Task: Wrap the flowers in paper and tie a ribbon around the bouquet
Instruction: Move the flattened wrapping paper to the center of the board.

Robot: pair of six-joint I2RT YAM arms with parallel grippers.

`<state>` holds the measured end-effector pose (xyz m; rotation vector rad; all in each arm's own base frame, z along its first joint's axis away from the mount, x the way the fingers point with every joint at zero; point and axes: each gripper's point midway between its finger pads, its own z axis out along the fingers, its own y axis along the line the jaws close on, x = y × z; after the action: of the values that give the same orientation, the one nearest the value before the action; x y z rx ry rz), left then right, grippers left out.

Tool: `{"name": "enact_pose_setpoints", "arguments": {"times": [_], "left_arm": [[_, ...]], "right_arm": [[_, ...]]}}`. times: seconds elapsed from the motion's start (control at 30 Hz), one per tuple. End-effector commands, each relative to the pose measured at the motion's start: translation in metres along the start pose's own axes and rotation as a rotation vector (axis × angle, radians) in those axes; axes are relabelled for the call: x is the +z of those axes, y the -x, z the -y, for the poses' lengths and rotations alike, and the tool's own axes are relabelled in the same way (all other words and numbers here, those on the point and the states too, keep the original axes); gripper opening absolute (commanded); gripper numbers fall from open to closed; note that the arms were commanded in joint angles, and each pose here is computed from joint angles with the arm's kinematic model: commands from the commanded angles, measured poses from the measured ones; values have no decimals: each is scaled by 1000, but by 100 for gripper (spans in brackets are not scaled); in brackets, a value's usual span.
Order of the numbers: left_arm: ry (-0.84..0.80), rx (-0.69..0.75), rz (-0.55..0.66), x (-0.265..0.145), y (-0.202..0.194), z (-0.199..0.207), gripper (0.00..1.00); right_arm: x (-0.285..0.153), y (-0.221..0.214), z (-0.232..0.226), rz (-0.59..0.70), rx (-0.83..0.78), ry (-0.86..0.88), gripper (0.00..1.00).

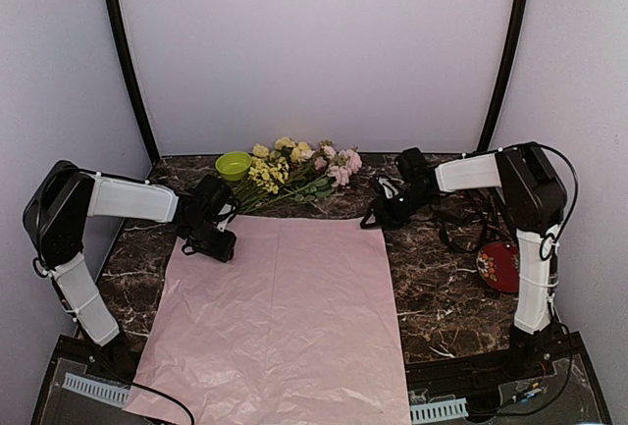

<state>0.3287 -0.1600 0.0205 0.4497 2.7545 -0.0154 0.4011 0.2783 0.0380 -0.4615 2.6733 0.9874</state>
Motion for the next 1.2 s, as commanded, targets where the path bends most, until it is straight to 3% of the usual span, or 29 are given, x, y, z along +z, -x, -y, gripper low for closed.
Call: {"name": "enact_pose_setpoints", "arguments": {"times": [0.0,0.07,0.27,0.4,0.6,0.73,0.93,1.17], "left_arm": [[5,20,-38,7,-12,-1,47],[5,22,-37,6,-10,-1,47],[10,23,25,-13,6,-3,47],[-20,19,128,-37,26,1,47],[-33,26,196,-61,50,2,48],[-51,29,234,-69,62,6,48],[-82,45,224,-65,72,15,47],[-116,94,213,-54,80,37,46]], "right_arm": [[6,-2,7,-13,-33,-86,25],[4,7,4,17,-28,-86,1],[-35,40,-19,161,-59,-110,0],[-84,53,-29,285,-70,-179,0],[-171,52,12,487,125,-321,0],[-218,14,50,634,362,-287,0],[-283,-74,143,862,748,-456,0],[-302,-120,168,999,929,-571,0]]}}
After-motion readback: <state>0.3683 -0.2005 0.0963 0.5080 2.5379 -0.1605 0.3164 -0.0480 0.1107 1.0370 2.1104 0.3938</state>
